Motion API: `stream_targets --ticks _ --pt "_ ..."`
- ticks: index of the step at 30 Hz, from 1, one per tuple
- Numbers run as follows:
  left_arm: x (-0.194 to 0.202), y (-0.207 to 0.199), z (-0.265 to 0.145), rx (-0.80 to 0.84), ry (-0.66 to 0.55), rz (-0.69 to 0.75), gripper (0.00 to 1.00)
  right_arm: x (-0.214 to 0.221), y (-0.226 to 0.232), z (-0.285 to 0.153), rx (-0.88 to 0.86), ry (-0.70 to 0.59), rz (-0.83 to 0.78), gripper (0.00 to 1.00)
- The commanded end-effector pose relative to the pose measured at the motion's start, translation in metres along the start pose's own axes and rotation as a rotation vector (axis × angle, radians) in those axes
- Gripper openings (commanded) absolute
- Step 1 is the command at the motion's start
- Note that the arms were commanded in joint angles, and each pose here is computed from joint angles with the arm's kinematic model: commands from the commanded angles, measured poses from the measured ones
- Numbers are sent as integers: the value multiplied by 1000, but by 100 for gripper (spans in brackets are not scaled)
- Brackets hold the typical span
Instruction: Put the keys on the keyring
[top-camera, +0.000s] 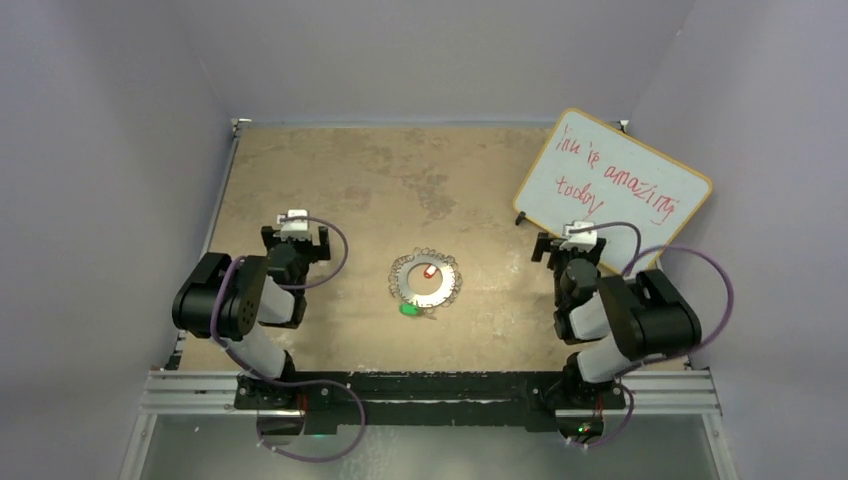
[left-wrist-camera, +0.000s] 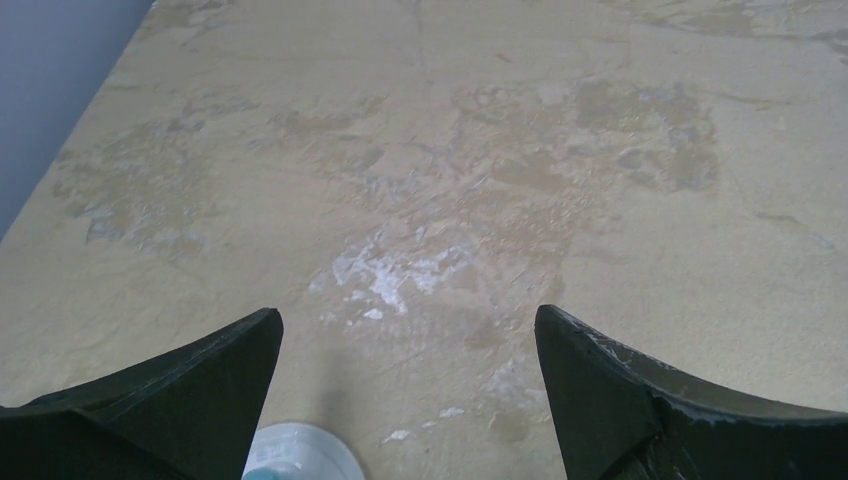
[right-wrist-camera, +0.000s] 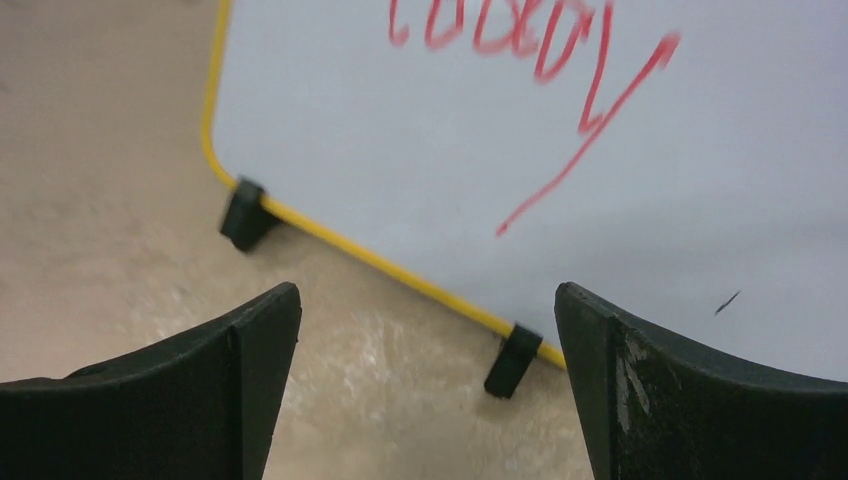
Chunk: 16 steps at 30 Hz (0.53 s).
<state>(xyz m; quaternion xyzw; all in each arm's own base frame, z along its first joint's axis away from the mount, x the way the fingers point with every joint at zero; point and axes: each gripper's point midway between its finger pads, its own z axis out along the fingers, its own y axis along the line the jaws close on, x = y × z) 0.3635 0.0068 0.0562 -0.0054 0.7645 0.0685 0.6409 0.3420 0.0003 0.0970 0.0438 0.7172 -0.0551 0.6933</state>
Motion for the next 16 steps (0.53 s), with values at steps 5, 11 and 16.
stream_targets --ticks 5,11,16 --pt "-22 1 22 -30 -35 -60 96 -36 6 38 9 -121 4 99" --pt "-21 -1 23 -21 -30 -59 97 -41 -12 37 112 -140 35 99" --pt "-21 -1 24 -20 -27 -57 98 -34 -5 41 83 -105 35 99"
